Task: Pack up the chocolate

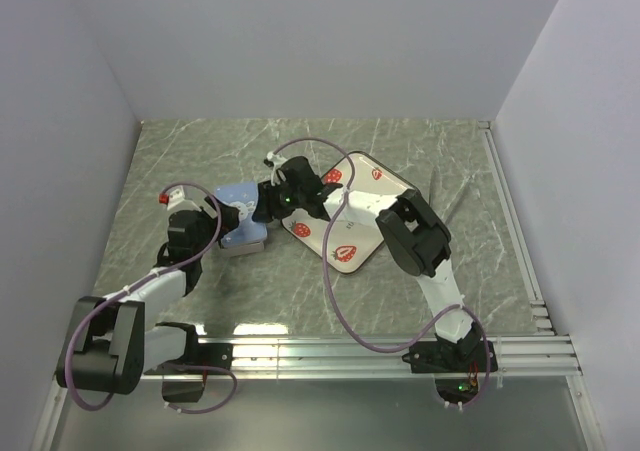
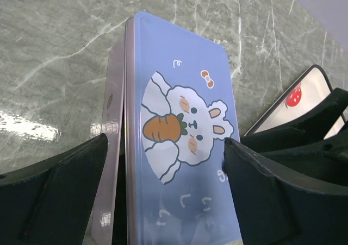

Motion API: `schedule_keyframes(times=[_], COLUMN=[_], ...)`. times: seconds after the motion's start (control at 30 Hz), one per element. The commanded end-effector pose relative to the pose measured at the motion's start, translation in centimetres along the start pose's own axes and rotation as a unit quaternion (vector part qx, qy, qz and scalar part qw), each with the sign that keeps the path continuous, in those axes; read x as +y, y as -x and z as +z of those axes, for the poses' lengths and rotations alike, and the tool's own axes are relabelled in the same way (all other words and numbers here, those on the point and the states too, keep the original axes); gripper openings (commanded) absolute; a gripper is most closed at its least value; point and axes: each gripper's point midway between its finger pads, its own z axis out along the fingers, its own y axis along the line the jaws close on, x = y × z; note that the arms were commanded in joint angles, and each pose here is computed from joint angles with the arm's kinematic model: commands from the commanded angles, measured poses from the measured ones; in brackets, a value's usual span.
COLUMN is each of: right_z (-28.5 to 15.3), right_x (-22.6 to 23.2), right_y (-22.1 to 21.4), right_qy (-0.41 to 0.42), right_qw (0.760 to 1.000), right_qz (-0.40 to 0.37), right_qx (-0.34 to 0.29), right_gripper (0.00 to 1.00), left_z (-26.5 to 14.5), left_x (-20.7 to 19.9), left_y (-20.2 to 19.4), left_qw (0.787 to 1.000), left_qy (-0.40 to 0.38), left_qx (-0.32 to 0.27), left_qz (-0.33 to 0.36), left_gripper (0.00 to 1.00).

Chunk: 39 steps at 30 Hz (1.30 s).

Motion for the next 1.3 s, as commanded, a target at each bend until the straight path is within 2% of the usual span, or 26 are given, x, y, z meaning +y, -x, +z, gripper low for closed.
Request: schedule_keyframes(times=[0.0, 0.9, 1.27], right_z=[-0.6, -1.4, -1.6], right_x=[-2.1, 0.5, 0.4], right_y=[-5.5, -5.6, -5.5], right_qy=[-0.048, -0.039, -0.043], right_qw=[0.996, 0.996, 0.996], right_qz=[0.001, -0.014, -0.015], right_qx=[0.078, 0.075, 0.072], right_gripper=[0.51, 0.49, 0.49], left_z=[0.7, 1.4, 1.4], left_x=[-1.4, -1.4, 0.0], left_y=[1.6, 1.1, 1.5], left_qw=[1.0, 1.0, 0.999], left_qy=[-0.013, -0.015, 0.028], left_qx=[-0.015, -0.002, -0.016], left_qz=[0.002, 0.007, -0.008], left_gripper=[0.94, 0.93, 0.94])
